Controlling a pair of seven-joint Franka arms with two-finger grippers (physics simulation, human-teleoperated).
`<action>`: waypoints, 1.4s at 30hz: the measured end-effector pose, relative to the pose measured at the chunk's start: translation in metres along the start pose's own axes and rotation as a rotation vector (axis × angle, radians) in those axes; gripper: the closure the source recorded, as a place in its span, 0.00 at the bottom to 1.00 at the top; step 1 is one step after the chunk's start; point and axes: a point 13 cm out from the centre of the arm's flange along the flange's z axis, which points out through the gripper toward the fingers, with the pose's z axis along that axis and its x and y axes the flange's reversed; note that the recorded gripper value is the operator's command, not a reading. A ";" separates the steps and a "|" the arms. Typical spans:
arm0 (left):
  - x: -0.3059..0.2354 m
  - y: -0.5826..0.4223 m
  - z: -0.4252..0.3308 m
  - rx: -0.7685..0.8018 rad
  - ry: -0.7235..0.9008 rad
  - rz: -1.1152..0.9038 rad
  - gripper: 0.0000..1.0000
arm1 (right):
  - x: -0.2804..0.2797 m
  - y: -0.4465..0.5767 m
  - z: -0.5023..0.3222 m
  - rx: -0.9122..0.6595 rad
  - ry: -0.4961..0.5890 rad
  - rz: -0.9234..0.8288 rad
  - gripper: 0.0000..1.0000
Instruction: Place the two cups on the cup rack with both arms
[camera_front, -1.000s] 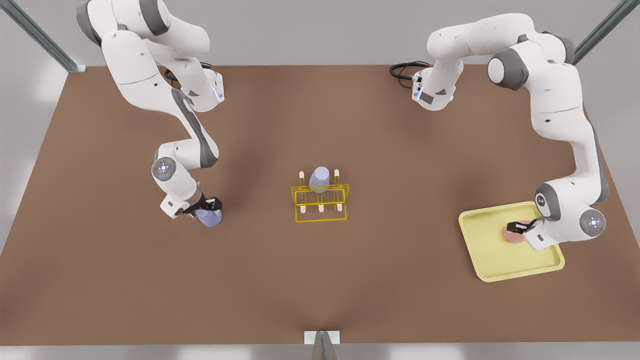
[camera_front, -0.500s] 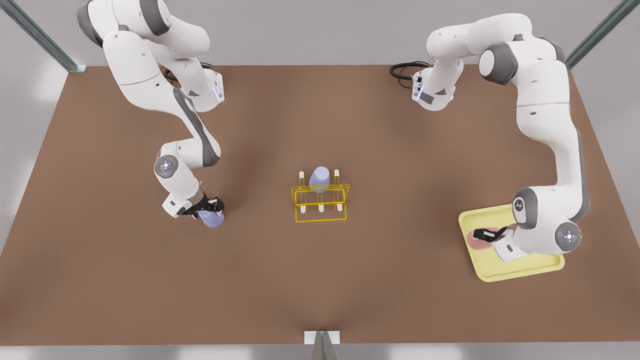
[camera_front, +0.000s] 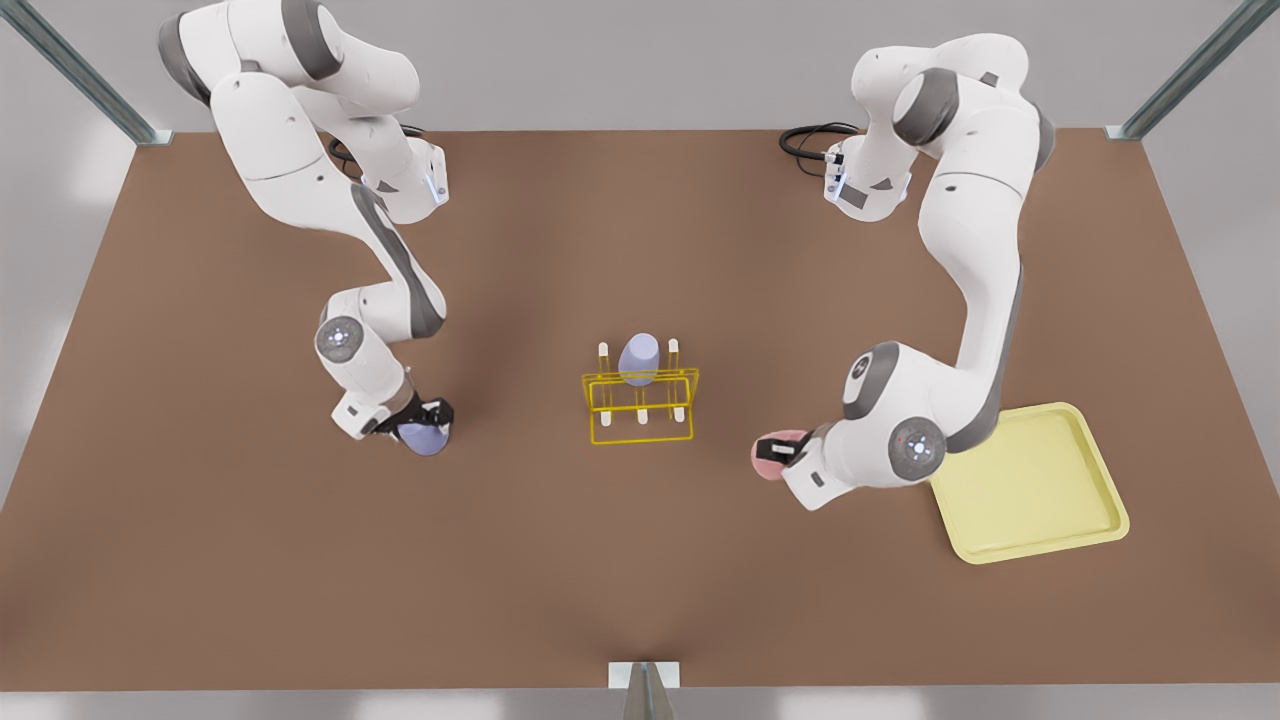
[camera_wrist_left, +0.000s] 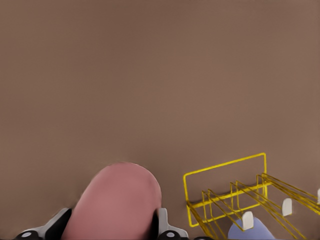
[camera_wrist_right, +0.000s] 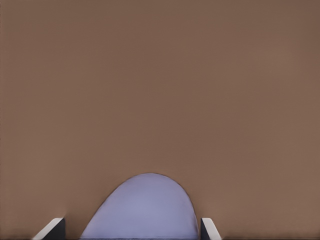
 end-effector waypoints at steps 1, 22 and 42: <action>0.003 -0.015 0.001 0.005 0.002 -0.022 0.13 | 0.001 0.000 0.000 0.000 0.002 -0.001 0.00; 0.032 -0.144 0.066 0.009 -0.011 -0.446 0.00 | -0.003 -0.003 0.002 -0.001 -0.002 -0.007 0.20; 0.196 0.179 -0.208 -0.403 0.046 -0.423 0.00 | -0.063 0.109 -0.078 -0.106 -0.156 -0.136 0.19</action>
